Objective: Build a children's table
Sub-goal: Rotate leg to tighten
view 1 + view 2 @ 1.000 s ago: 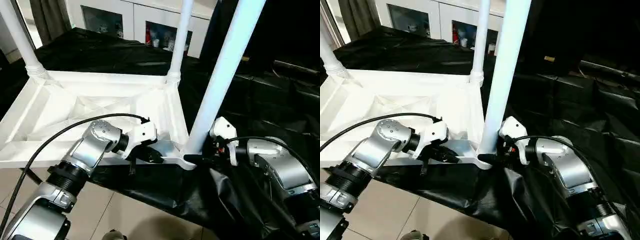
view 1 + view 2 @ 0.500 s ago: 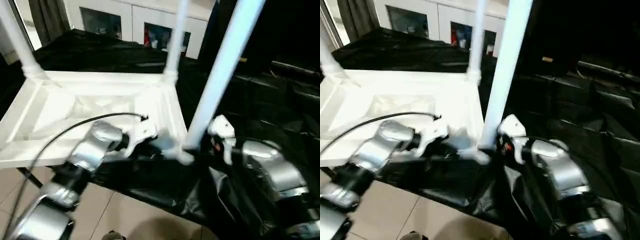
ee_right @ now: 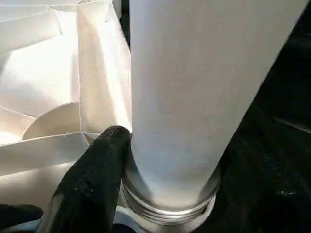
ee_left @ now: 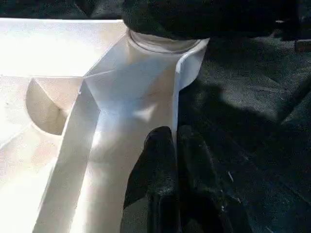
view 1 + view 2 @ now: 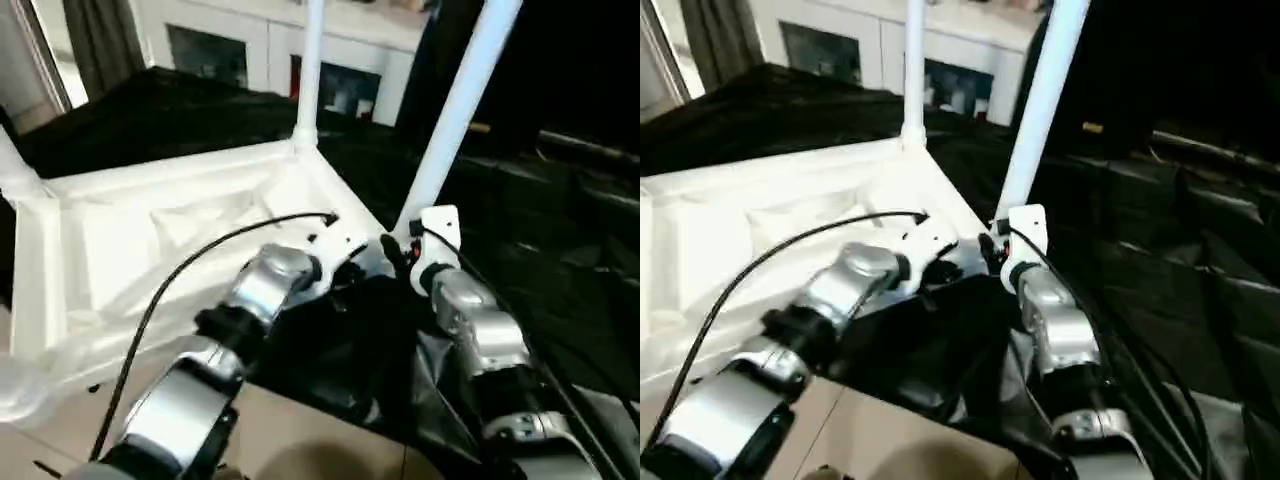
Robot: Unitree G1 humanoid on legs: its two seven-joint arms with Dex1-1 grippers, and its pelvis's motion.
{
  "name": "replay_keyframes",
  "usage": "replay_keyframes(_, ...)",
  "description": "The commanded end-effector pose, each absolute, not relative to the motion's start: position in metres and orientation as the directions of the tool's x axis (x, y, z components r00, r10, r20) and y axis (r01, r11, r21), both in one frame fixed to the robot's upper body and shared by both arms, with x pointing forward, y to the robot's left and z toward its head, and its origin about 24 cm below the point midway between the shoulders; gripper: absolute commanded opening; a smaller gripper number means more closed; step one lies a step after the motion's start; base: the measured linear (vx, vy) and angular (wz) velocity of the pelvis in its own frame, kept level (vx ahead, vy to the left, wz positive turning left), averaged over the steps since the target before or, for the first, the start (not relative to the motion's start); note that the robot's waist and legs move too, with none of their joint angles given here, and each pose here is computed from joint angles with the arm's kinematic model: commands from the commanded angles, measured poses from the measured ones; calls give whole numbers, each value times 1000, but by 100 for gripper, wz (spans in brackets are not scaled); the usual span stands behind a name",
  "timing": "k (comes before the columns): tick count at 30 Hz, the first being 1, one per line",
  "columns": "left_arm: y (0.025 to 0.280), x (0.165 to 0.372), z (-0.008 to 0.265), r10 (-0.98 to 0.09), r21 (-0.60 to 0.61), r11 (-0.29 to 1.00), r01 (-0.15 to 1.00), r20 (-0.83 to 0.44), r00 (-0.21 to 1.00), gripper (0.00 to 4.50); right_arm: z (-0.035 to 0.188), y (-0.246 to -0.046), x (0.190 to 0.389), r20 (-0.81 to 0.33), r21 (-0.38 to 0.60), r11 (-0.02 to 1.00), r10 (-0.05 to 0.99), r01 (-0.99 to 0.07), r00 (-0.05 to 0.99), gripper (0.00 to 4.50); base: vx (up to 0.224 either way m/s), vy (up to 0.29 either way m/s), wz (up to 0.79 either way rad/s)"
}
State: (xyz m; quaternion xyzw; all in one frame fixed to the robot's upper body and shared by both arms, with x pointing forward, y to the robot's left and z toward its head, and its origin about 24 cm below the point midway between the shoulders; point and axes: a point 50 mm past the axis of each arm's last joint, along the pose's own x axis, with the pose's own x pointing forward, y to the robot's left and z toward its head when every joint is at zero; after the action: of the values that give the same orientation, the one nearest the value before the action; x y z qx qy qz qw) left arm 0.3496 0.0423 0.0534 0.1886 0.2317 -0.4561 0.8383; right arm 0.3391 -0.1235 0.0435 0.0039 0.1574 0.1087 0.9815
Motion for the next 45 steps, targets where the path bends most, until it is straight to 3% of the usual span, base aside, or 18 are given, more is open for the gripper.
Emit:
replay_keyframes(1,29,353,61,-676,149,540,828,-509,532,0,19,-90,324,-395,153,937,348,-313,850,328,0,0,0)
replay_keyframes(10,36,349,64,-758,105,443,890,-486,435,0,34,-106,331,-330,141,900,436,-413,837,405,0,0,0)
replay_keyframes(12,46,344,66,-804,68,365,929,-480,351,0,44,-121,327,-306,110,823,562,-558,769,405,0,0,0)
replay_keyframes(15,53,342,66,-810,58,338,939,-491,321,0,48,-127,322,-306,86,774,619,-627,723,405,0,0,0)
replay_keyframes(17,64,334,68,-841,44,236,971,-491,227,0,53,-140,311,-325,49,672,710,-739,624,405,0,0,0)
replay_keyframes(23,89,308,73,-859,-9,-4,1000,-513,-8,0,62,-160,291,-371,14,486,814,-874,447,405,0,0,0)
replay_keyframes(27,101,302,76,-841,-13,-54,998,-539,-52,0,63,-161,281,-405,12,379,848,-925,342,405,0,0,0)
replay_keyframes(34,109,295,80,-834,-25,-84,996,-545,-84,0,65,-159,278,-401,35,326,870,-945,286,405,0,0,0)
replay_keyframes(35,109,294,81,-834,-26,-89,996,-545,-89,0,66,-157,279,-393,36,318,876,-947,280,380,0,0,0)
replay_keyframes(45,108,292,79,-835,-24,-80,997,-545,-80,0,63,-156,275,-409,42,288,879,-957,246,299,0,0,0)
